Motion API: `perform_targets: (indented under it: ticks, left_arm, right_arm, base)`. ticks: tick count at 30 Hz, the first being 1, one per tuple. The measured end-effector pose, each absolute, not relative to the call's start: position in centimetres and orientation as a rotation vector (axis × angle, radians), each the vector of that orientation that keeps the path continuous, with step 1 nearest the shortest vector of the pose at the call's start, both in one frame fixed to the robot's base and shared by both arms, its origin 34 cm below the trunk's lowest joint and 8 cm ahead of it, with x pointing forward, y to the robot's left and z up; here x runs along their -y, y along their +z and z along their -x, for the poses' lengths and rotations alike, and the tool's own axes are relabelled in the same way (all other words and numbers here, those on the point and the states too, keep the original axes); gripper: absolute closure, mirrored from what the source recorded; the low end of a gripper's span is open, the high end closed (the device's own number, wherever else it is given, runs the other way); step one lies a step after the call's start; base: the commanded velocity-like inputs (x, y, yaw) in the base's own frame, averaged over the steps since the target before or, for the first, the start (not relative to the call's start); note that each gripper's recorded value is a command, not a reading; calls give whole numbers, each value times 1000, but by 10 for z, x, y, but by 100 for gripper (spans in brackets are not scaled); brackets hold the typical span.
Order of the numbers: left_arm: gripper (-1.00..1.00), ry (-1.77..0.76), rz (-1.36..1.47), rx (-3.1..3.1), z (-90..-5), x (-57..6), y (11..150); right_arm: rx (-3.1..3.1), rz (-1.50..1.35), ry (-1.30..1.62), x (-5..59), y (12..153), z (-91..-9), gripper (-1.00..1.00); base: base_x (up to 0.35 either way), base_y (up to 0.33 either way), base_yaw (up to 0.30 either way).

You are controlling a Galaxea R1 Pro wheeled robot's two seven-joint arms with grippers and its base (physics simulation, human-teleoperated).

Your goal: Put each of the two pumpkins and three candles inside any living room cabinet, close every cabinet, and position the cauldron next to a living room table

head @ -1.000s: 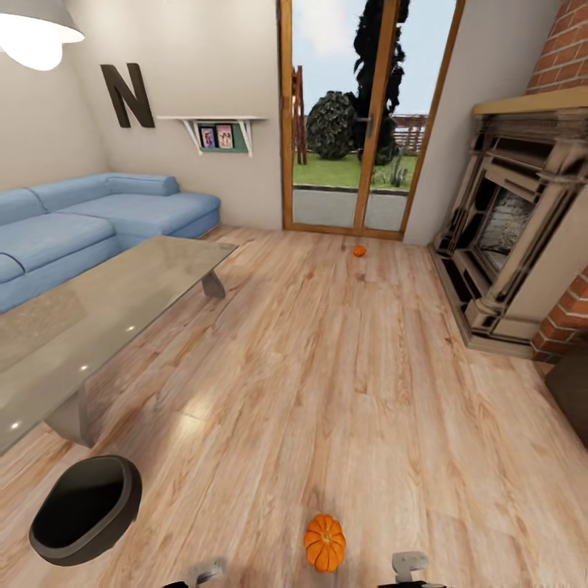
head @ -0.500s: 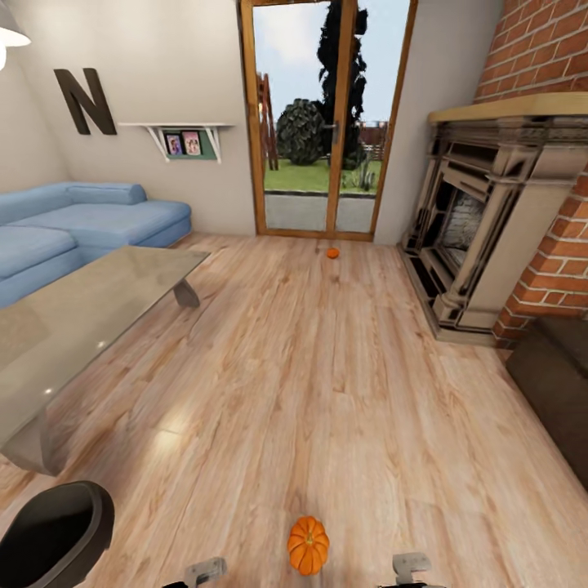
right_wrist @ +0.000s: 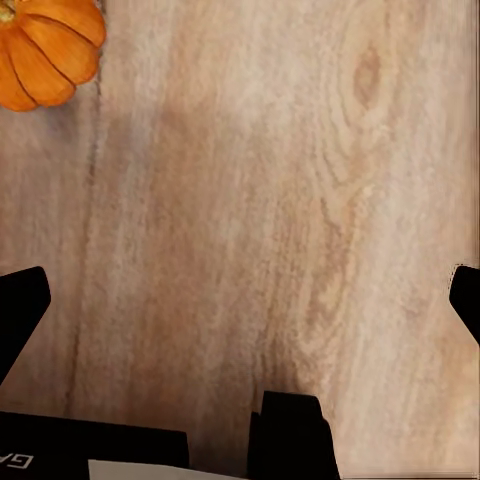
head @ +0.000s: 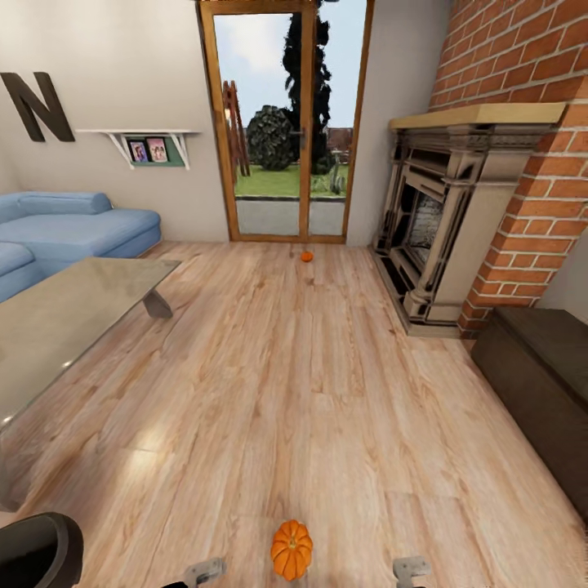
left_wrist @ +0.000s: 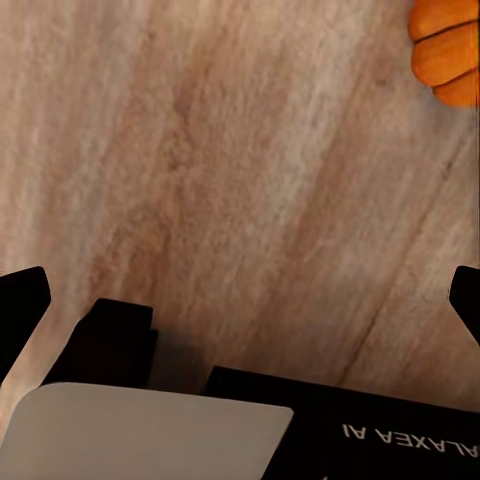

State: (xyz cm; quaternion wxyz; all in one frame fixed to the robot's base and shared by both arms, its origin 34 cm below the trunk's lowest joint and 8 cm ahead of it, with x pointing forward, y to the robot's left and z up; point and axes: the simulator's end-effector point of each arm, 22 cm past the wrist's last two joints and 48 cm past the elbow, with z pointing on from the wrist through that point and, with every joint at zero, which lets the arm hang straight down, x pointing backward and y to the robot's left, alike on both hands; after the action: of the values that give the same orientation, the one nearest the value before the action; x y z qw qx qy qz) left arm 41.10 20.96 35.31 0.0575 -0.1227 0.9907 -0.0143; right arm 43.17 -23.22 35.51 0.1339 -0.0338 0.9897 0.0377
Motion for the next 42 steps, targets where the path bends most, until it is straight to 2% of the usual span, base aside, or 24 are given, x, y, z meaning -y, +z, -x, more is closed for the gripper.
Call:
perform_targets:
  ticks: [42]
  left_arm:
    - [-100, -51, 366, -2955, -429, -210, 367]
  right_arm:
    - [-2820, 99, 105, 232, 370, -449, -100]
  base:
    - [0, 0, -224]
